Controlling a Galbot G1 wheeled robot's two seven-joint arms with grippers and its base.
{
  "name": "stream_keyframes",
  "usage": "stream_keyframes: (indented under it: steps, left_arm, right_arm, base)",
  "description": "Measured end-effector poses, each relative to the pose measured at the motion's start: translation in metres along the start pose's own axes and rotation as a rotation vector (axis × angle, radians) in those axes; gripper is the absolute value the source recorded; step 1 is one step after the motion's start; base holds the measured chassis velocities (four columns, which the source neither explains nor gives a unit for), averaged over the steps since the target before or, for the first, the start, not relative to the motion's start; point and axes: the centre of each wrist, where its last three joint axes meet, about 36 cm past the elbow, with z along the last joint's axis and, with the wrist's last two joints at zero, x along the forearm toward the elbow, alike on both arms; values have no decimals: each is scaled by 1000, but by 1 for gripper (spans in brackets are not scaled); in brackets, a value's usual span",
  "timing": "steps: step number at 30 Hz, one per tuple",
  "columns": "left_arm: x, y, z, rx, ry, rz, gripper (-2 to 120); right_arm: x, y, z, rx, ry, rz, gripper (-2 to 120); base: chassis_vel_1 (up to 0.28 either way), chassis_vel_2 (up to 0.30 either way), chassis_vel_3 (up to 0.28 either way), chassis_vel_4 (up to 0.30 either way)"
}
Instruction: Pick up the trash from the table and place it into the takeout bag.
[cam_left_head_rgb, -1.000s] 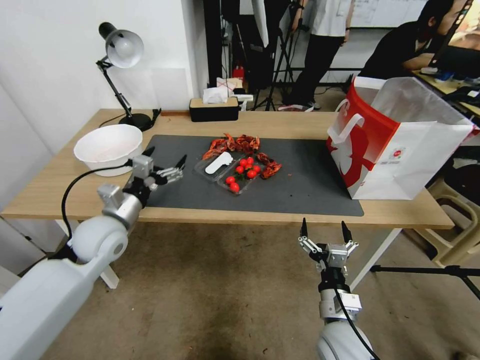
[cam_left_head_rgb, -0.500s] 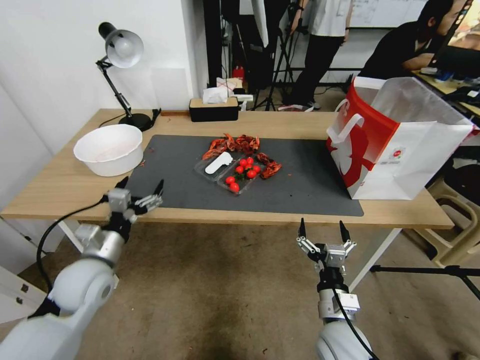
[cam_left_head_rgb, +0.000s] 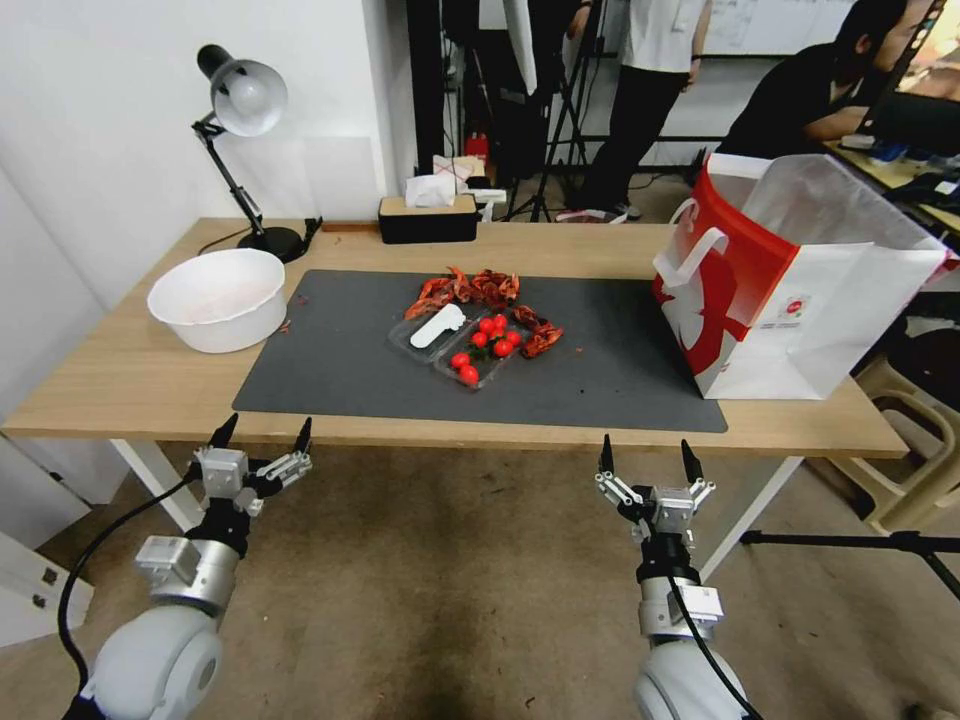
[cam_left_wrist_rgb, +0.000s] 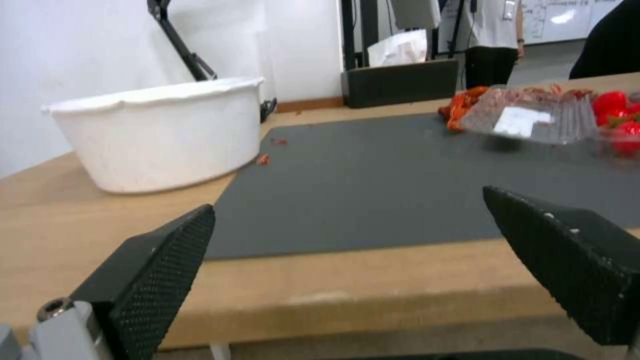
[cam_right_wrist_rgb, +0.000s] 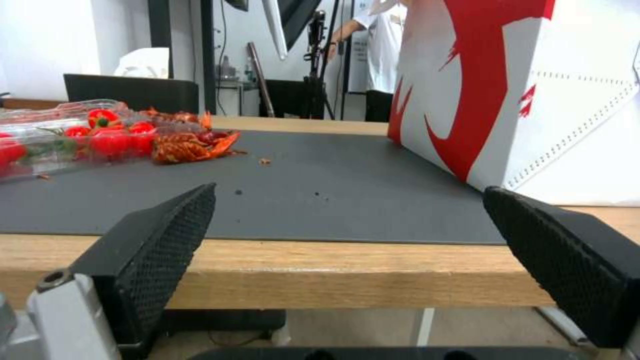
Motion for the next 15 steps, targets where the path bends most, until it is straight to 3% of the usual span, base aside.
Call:
stream_keyframes:
  steps: [15]
  left_arm:
    - [4,1,17,-2,10,-6,100]
  right_arm:
    - [3,2,1,-6,10,8,100]
  base:
    - [0,0,0,0]
